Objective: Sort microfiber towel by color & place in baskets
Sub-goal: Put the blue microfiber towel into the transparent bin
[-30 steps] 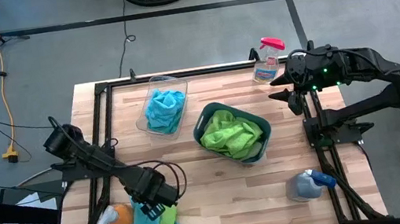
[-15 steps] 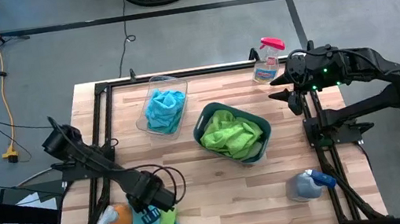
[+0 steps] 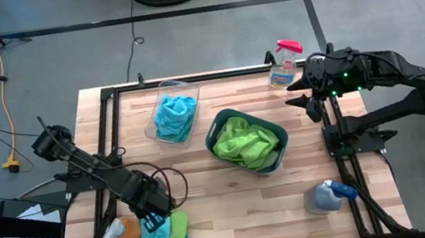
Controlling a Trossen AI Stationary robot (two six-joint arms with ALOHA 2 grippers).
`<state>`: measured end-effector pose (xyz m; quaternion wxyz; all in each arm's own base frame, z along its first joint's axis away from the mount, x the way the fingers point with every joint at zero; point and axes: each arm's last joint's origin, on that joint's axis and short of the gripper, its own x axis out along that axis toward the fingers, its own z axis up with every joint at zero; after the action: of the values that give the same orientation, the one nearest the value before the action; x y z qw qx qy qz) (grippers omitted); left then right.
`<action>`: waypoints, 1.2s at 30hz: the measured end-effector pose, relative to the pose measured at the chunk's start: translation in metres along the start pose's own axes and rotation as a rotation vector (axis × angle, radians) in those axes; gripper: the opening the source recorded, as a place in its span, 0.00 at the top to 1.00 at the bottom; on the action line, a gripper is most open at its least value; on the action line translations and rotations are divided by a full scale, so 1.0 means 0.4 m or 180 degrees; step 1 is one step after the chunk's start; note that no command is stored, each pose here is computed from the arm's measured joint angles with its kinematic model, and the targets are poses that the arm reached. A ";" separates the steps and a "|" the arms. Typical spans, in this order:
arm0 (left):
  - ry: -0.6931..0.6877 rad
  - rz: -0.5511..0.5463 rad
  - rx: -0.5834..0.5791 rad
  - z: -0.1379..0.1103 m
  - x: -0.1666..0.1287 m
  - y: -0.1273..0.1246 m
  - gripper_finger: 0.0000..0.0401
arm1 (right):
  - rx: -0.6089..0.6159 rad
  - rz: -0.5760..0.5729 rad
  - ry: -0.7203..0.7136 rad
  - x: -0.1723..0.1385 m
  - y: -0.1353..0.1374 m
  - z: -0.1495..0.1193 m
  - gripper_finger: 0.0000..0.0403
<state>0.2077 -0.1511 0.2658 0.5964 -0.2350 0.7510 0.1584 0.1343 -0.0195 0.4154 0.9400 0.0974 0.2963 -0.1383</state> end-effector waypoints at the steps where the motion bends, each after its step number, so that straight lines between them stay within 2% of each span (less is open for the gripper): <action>1: -0.0060 -0.0044 -0.0036 0.002 -0.001 -0.003 1.00 | 0.0000 -0.0001 -0.0001 0.000 0.000 0.000 0.46; 6: -0.0314 -0.0302 -0.0176 0.018 0.002 -0.030 0.93 | 0.0009 -0.0002 0.0000 0.000 0.000 0.000 0.46; 16: -0.0420 -0.0309 -0.0242 -0.006 0.016 -0.053 0.61 | 0.0001 -0.0001 0.0000 0.000 0.000 0.000 0.46; 21: -0.0440 -0.0561 -0.0324 -0.004 0.018 -0.076 0.51 | -0.0008 -0.0001 0.0001 0.000 0.000 0.000 0.46; 23: -0.0409 -0.0647 -0.0358 -0.003 0.017 -0.083 0.49 | -0.0024 -0.0001 0.0001 0.000 0.000 0.000 0.46; 31: -0.0246 -0.0638 -0.0531 -0.005 0.019 -0.080 0.49 | -0.0082 -0.0001 0.0001 0.000 0.000 0.000 0.46; 36: -0.0156 -0.0909 -0.0654 0.008 0.009 -0.095 0.50 | -0.0084 -0.0001 0.0001 0.000 0.000 0.000 0.46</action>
<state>0.2301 -0.1819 0.2633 0.6038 -0.3950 0.6751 0.1537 0.1343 -0.0195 0.4153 0.9411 0.0849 0.2983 -0.1345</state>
